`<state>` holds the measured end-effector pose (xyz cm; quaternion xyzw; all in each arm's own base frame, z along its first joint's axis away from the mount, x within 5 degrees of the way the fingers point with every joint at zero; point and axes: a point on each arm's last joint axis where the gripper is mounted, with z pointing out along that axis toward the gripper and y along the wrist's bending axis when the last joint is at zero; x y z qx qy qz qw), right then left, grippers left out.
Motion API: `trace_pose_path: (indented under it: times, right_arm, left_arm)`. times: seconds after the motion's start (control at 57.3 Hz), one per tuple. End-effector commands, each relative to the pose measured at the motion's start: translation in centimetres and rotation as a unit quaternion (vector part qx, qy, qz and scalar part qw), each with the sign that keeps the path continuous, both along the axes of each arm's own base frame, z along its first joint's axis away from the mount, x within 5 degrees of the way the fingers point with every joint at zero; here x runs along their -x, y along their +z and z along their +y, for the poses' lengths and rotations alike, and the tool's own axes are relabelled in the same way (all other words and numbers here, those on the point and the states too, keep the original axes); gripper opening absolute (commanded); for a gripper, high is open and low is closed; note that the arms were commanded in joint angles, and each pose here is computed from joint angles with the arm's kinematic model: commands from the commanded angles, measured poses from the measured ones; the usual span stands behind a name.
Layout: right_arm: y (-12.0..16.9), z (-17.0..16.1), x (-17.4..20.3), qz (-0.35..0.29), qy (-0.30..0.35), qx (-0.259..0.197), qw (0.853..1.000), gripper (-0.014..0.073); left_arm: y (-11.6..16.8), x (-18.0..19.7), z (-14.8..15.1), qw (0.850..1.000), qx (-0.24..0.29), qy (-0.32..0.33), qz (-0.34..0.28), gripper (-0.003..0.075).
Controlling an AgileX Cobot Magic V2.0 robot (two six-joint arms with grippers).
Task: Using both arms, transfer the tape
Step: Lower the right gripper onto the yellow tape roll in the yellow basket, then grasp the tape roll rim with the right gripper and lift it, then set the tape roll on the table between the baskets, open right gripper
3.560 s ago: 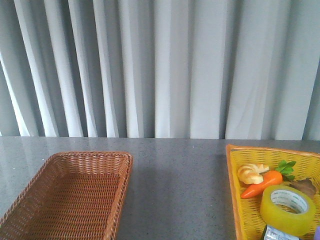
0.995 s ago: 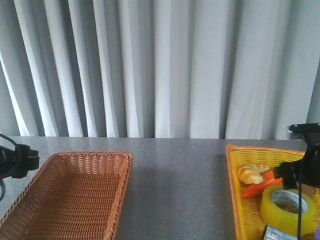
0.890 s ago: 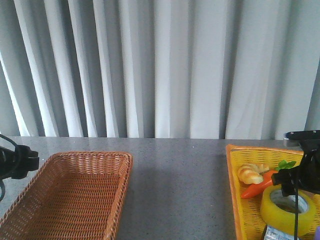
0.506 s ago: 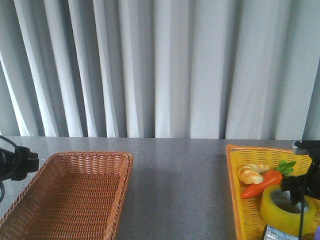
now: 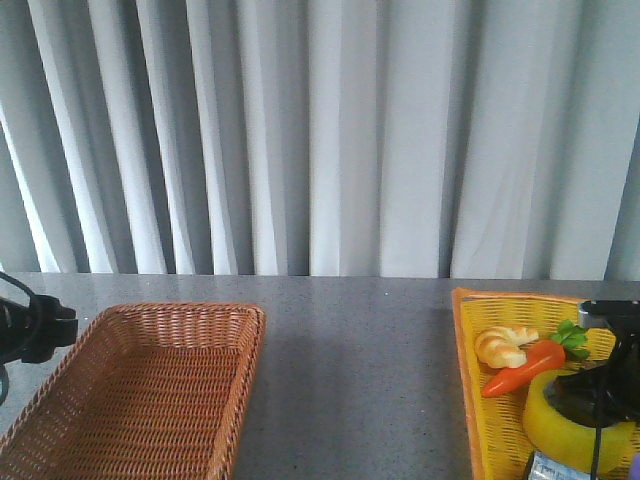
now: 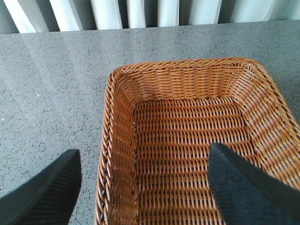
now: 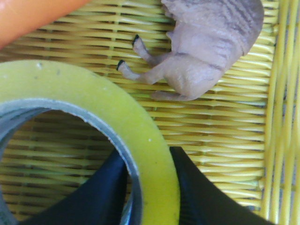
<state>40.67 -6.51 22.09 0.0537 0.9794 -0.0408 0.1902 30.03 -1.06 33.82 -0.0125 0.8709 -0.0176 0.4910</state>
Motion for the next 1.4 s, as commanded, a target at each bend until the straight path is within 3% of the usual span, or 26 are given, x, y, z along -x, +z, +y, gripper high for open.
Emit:
trace_pose_path:
  times: [0.0,0.227,0.384,0.541,0.681,0.838,0.96,1.169,1.379]
  right_arm:
    - [3.4,-0.5,-0.3,-0.056,0.01,0.026,0.998,-0.0012]
    - [6.7,-0.4,-1.0,-0.072,0.012,0.028,0.997,-0.0005]
    - [10.9,1.1,-1.3,-0.115,0.036,0.017,0.993,0.0001]
    - [16.5,6.0,-1.0,-0.186,0.114,0.027,0.976,0.002]
    - [18.7,12.1,-0.4,-0.215,0.183,0.015,0.959,0.0041]
    - [18.1,18.6,0.2,-0.225,0.26,0.014,0.939,0.0053]
    - [15.9,21.3,-0.2,-0.192,0.284,0.002,0.939,0.0056]
    - [10.7,22.1,-2.0,-0.102,0.284,0.003,0.953,0.0076]
    - [7.8,22.1,-3.3,-0.075,0.278,0.028,0.957,0.0159]
  left_arm:
    - [2.3,0.2,-0.2,0.998,0.007,-0.003,-0.056,0.0531]
    - [2.2,0.3,-0.2,0.999,0.007,-0.003,-0.049,0.0531]
    - [2.2,0.3,-0.2,0.999,0.007,-0.003,-0.049,0.0531]
    - [2.2,0.3,-0.2,0.999,0.007,-0.003,-0.049,0.0531]
    - [2.2,0.3,-0.2,0.999,0.007,-0.003,-0.049,0.0531]
    - [2.2,0.3,-0.2,0.999,0.007,-0.003,-0.049,0.0519]
    - [2.2,0.3,-0.2,0.999,0.007,-0.003,-0.049,0.0514]
    - [2.2,0.3,-0.2,0.999,0.006,-0.003,-0.046,0.0514]
    - [2.2,0.3,-0.2,0.999,0.006,-0.003,-0.045,0.0514]
